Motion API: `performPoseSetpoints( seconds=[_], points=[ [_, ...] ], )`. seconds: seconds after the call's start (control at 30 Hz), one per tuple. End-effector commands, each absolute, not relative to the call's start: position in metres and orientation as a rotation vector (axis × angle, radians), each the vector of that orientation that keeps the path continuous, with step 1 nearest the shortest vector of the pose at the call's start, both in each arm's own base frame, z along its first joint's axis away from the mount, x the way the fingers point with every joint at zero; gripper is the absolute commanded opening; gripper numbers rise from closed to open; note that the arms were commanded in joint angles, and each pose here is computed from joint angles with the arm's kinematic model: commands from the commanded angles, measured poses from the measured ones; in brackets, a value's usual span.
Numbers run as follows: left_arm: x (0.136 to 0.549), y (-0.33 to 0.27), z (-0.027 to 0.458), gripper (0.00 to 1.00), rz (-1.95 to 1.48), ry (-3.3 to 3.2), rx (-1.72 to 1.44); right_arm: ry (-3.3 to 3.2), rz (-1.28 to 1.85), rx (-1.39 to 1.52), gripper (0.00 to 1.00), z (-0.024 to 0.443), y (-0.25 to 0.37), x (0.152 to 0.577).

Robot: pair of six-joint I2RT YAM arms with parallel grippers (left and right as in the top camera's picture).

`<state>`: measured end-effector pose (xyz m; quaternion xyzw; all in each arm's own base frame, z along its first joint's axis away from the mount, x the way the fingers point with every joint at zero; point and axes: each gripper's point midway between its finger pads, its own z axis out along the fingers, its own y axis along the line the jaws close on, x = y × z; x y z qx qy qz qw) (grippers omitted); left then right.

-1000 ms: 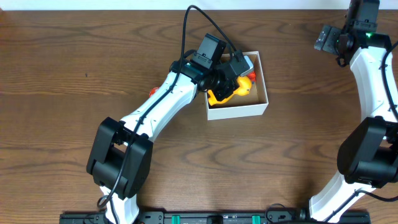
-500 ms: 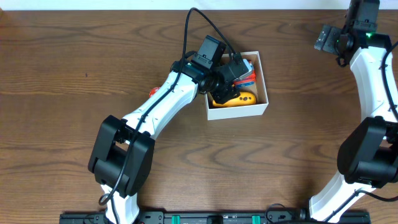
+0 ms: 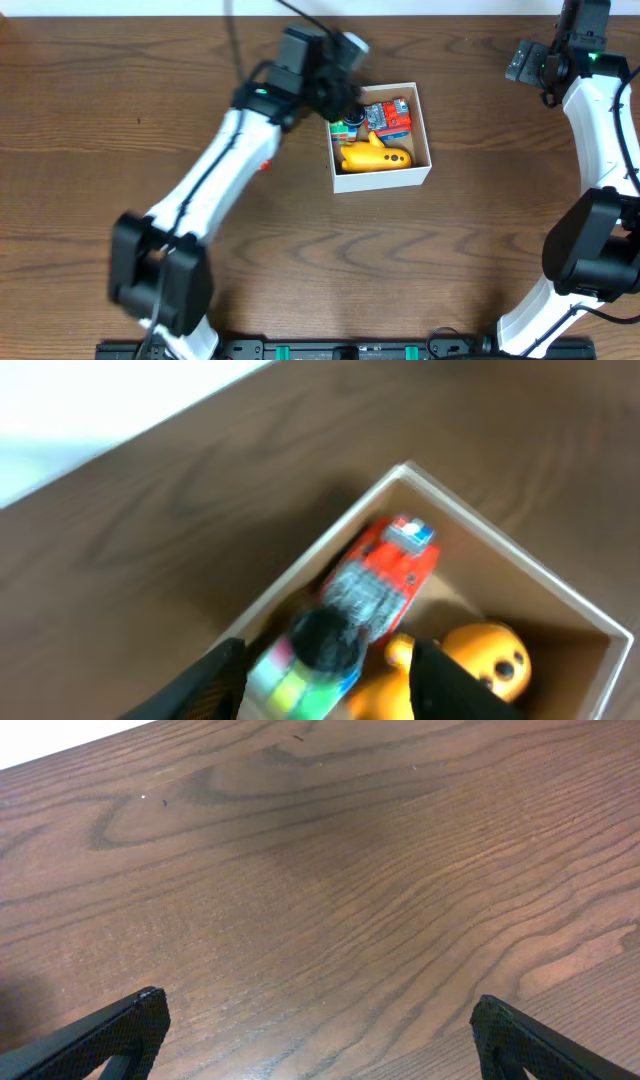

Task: Pack container
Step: 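Move the left gripper back to the red lettered ball, then grasp the red ball with the left gripper and lift it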

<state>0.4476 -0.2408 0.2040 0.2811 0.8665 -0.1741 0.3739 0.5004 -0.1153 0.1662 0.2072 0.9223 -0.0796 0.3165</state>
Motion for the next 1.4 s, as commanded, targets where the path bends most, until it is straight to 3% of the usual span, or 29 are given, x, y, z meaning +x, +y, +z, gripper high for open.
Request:
performPoseSetpoints(
  seconds=[0.0,0.23,0.27,0.33,0.37,0.47,0.83,0.87,0.9,0.93,1.03,1.2,1.37],
  points=[
    [0.450,-0.184,0.209,0.55,-0.278,2.369,0.378,2.406,-0.231,0.541,0.99,0.177,-0.120,0.500],
    [0.411,-0.090,0.145,0.57,-0.004,2.674,-0.509,2.406,-0.231,0.541,0.99,0.177,-0.120,0.500],
    [0.409,-0.086,0.138,0.67,0.008,2.689,-0.558,2.406,-0.231,0.541,0.99,0.177,-0.120,0.500],
    [0.409,-0.081,0.124,0.71,0.035,2.714,-0.581,2.406,-0.231,0.541,0.99,0.177,-0.120,0.500],
    [0.410,-0.079,0.117,0.79,0.049,2.724,-0.586,2.406,-0.231,0.541,0.99,0.177,-0.120,0.500],
    [0.413,-0.077,0.092,0.89,0.094,2.767,-0.592,2.406,-0.231,0.541,0.99,0.177,-0.120,0.500],
    [0.404,-0.077,0.024,0.92,0.196,2.920,-0.598,2.406,-0.231,0.541,0.99,0.177,-0.120,0.500],
    [0.404,-0.077,0.024,0.89,0.197,2.921,-0.598,2.406,-0.231,0.541,0.99,0.177,-0.120,0.500],
    [0.404,-0.077,0.024,0.76,0.197,2.920,-0.599,2.406,-0.231,0.541,0.99,0.177,-0.120,0.500],
    [0.404,-0.076,0.025,0.53,0.195,2.918,-0.594,2.406,-0.231,0.541,0.99,0.177,-0.120,0.500],
    [0.406,-0.076,0.031,0.08,0.188,2.916,-0.548,2.406,-0.231,0.541,0.99,0.177,-0.120,0.500],
    [0.415,-0.081,0.063,0.06,0.112,2.848,-0.536,2.406,-0.231,0.541,0.99,0.177,-0.120,0.500],
    [0.449,-0.118,0.148,0.06,-0.230,2.645,-0.328,2.406,-0.231,0.541,0.99,0.177,-0.120,0.500]
  ],
)
